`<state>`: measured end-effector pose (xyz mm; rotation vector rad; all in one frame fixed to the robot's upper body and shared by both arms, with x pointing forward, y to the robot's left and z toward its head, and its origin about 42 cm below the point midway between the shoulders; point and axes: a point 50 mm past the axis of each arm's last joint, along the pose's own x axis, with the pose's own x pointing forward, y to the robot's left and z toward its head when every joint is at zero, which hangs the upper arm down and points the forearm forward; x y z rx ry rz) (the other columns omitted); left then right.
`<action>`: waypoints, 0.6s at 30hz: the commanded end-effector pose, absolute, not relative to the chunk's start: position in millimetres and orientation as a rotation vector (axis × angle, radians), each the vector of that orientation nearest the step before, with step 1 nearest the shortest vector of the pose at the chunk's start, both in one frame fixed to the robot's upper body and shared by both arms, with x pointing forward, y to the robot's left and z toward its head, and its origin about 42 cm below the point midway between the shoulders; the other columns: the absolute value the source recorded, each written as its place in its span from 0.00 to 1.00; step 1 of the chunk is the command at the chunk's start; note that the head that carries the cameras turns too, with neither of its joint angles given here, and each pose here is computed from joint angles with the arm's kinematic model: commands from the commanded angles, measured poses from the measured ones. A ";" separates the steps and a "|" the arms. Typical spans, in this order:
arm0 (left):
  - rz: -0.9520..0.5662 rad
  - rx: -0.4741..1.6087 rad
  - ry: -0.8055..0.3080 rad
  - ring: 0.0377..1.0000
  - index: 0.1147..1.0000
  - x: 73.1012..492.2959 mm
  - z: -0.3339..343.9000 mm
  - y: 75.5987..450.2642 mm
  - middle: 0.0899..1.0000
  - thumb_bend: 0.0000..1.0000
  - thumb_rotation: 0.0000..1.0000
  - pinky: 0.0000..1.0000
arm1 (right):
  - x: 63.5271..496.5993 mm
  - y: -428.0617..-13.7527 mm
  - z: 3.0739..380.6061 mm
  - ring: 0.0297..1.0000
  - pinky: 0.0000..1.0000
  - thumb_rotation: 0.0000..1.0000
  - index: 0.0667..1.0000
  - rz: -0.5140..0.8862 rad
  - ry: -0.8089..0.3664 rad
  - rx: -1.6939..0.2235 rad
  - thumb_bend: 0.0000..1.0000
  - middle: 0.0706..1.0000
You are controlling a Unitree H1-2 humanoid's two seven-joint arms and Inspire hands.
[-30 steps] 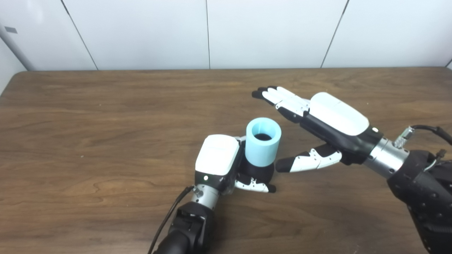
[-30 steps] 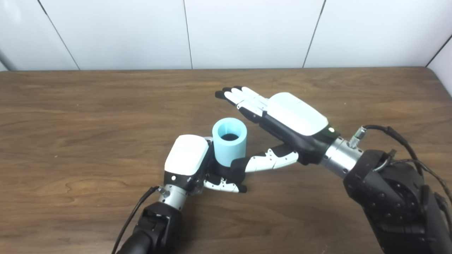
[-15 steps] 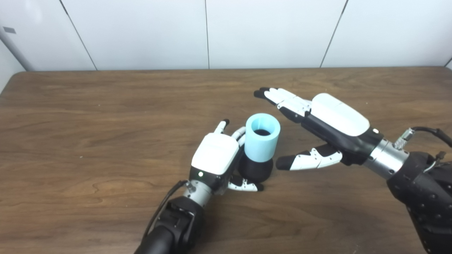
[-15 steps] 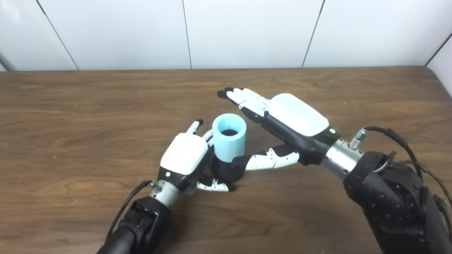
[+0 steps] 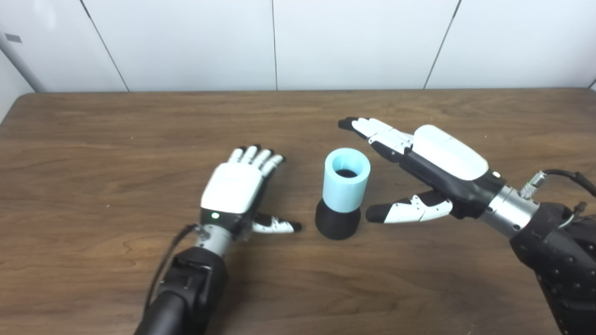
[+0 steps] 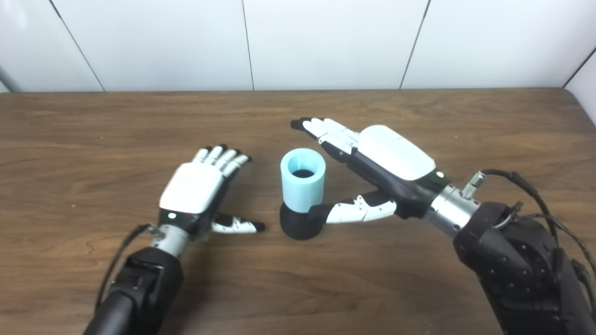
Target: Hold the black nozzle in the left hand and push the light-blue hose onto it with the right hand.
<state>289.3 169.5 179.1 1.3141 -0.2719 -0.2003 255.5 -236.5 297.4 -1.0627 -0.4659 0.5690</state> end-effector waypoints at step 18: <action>0.045 1.113 -0.284 0.94 0.89 275.0 226.7 237.3 0.92 0.86 0.55 0.99 | 260.0 -254.8 295.6 0.98 0.87 1.00 1.00 0.458 -0.463 -0.998 0.59 0.99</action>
